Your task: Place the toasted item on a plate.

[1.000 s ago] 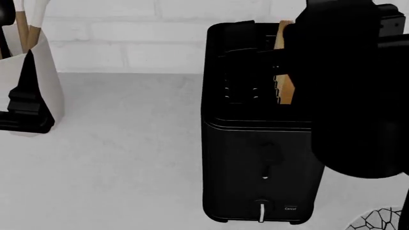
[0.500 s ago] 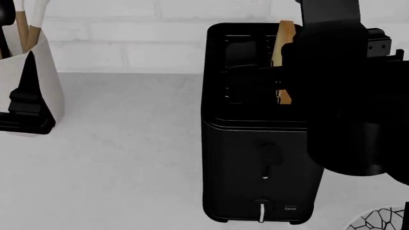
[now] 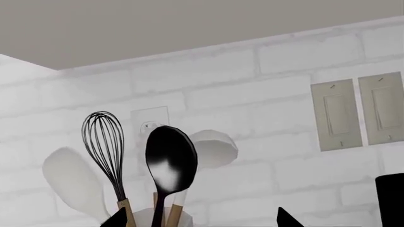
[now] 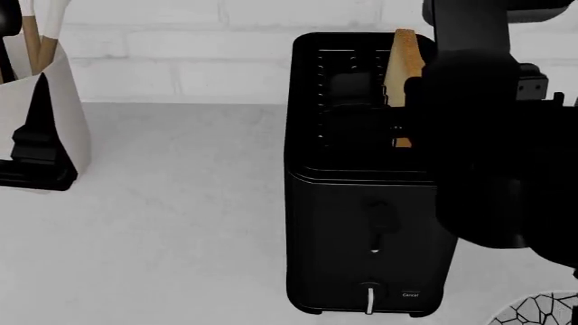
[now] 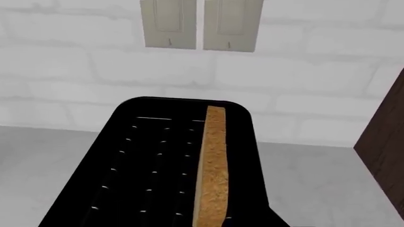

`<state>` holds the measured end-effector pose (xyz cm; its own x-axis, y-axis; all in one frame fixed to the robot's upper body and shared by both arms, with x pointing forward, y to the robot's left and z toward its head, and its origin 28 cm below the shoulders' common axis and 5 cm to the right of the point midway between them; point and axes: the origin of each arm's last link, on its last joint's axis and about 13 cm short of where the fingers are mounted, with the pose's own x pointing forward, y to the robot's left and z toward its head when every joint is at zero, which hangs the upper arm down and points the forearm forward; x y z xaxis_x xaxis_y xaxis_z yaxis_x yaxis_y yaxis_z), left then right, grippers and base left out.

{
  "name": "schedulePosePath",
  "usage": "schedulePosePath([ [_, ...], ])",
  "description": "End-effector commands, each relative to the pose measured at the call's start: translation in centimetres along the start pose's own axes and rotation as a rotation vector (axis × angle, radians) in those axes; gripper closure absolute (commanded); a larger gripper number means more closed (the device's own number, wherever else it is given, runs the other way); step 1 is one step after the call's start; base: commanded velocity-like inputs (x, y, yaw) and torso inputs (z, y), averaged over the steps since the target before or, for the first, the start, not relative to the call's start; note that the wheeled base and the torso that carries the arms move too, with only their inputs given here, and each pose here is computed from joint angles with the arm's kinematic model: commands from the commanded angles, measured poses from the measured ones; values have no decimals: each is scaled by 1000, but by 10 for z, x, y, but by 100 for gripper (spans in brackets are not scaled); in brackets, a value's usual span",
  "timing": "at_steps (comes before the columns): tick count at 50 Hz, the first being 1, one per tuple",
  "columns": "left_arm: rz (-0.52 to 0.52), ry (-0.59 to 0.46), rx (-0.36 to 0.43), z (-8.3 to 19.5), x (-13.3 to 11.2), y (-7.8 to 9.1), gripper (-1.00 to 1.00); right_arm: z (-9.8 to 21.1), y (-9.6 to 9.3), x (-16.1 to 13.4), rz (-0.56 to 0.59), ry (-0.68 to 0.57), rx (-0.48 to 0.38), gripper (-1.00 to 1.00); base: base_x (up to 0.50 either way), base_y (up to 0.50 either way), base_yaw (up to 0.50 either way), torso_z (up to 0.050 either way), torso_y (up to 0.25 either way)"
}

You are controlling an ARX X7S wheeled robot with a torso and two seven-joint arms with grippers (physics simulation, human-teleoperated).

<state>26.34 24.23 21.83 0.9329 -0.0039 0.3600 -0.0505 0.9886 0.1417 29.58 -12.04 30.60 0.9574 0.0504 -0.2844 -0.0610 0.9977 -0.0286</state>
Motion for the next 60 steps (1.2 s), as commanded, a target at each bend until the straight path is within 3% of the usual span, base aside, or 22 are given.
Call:
schedulePosePath([
  [1, -2, 3, 4, -1, 1, -1, -100, -4, -4, 10, -7, 2, 20, -100, 0, 0, 0, 0, 0],
  [24, -1, -1, 3, 1, 0, 1, -100, -3, -10, 36, -24, 24, 38, -100, 0, 0, 0, 0, 0],
  [25, -2, 0, 4, 1, 0, 1, -100, -3, -10, 36, -26, 23, 40, 100, 0, 0, 0, 0, 0],
  [60, 6, -1, 3, 1, -2, 2, -100, 23, -4, 6, -21, -84, -17, 100, 0, 0, 0, 0, 0],
])
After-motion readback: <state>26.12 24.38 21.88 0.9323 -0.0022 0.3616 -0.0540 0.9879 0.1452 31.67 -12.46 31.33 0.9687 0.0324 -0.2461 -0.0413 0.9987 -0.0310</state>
